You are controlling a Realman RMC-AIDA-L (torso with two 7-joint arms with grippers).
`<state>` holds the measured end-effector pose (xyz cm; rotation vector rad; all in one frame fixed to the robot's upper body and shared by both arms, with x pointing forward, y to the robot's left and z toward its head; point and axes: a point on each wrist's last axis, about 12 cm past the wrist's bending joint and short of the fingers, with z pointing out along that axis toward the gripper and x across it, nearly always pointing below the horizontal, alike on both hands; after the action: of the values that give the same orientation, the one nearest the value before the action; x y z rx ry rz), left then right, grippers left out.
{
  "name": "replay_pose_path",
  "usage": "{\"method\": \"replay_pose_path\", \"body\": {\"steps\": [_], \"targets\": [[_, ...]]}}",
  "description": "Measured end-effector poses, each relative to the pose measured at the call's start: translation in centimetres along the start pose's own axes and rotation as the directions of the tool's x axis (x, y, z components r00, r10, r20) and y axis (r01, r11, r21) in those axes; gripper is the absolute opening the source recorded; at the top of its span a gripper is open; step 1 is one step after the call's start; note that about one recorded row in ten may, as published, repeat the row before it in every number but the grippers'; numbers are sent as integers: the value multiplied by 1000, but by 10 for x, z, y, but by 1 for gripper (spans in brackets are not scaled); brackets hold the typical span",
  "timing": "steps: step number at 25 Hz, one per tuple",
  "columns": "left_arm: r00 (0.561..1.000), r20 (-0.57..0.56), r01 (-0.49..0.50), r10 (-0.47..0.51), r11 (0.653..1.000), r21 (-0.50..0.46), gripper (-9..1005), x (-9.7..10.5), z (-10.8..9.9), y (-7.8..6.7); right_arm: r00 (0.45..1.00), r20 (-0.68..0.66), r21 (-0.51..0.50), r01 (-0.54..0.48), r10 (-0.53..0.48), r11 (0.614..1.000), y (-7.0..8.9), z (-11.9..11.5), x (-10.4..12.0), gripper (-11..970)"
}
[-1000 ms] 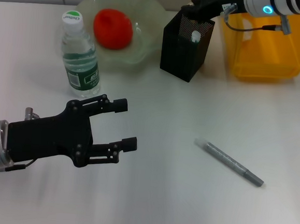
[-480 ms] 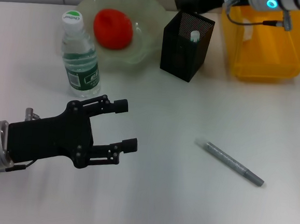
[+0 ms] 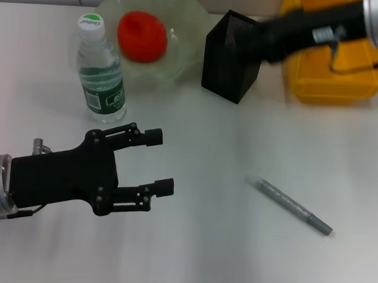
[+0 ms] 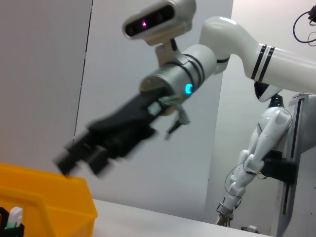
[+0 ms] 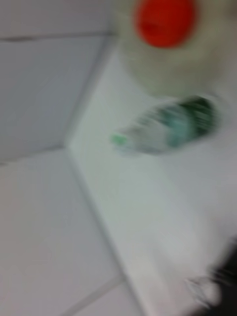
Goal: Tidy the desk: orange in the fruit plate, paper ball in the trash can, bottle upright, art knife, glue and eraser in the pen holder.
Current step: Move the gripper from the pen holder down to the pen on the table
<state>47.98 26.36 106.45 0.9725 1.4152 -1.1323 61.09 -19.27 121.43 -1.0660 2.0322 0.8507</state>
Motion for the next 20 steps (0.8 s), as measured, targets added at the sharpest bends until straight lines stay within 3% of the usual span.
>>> {"method": "replay_pose_path", "body": {"steps": [4, 5, 9, 20], "targets": [[1000, -1, 0, 0, 1000, 0, 816, 0, 0, 0, 971, -230, 7, -58, 58, 998, -1, -2, 18, 574], [1000, -1, 0, 0, 1000, 0, 816, 0, 0, 0, 971, -230, 7, -58, 58, 998, -1, -2, 18, 573], [1000, -3, -1, 1, 1000, -1, 816, 0, 1, 1, 900, -430, 51, -63, 79, 997, -1, 16, 42, 572], [1000, 5, 6, -6, 1000, -6, 817, -1, 0, 1, 817, -577, 23, 8, 7, 1000, 10, 37, 65, 567]]}}
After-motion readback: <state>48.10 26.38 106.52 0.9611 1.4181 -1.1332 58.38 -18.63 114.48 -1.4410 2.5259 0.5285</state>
